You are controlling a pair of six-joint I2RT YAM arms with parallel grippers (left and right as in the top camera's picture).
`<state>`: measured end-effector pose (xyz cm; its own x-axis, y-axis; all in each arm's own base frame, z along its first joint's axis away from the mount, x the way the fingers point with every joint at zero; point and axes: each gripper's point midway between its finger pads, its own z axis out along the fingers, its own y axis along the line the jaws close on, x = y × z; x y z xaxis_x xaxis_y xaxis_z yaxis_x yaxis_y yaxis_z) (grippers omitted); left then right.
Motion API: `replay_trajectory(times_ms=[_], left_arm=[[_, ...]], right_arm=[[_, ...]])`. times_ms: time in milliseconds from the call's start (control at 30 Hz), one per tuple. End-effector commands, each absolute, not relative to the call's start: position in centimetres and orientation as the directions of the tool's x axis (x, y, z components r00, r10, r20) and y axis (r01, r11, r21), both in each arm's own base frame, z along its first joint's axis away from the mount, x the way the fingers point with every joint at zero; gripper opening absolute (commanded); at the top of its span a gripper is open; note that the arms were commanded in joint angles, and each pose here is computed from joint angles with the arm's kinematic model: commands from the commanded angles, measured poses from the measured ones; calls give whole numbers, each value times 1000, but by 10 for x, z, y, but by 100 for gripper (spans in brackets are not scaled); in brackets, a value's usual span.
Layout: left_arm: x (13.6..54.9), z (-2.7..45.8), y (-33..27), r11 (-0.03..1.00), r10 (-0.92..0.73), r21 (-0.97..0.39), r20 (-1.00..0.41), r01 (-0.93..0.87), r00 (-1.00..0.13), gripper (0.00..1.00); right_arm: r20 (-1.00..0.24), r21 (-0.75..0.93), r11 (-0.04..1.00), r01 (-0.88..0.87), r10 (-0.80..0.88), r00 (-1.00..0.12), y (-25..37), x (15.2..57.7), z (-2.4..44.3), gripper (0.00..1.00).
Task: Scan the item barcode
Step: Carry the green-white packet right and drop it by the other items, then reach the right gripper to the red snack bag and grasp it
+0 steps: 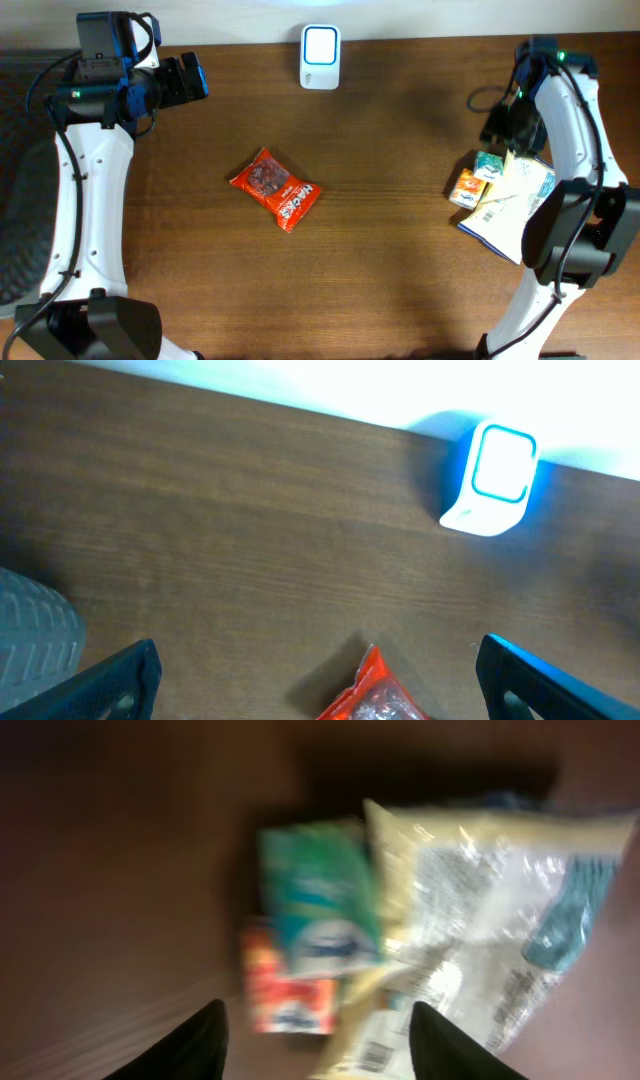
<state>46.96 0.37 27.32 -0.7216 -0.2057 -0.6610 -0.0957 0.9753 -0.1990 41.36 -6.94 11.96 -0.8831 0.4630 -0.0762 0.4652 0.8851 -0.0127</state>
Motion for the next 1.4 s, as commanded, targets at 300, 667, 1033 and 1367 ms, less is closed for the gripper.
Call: replay_trajectory(times_ms=[300, 667, 1033, 1367], left_arm=[[471, 272, 4, 979, -189, -185, -663, -85, -724, 99], [471, 272, 4, 979, -189, -185, -663, -85, -724, 99], [471, 272, 4, 979, -189, -185, -663, -86, -724, 99], [471, 272, 4, 979, -189, -185, -664, -85, -724, 99]], right_arm=[[-194, 367, 908, -201, -136, -971, 196, 441, 135, 66], [-268, 252, 637, -728, -677, -686, 340, 383, 60, 77], [-226, -132, 507, -852, -852, -472, 360, 382, 36, 74], [-222, -139, 443, -885, -885, -408, 382, 364, 30, 61]])
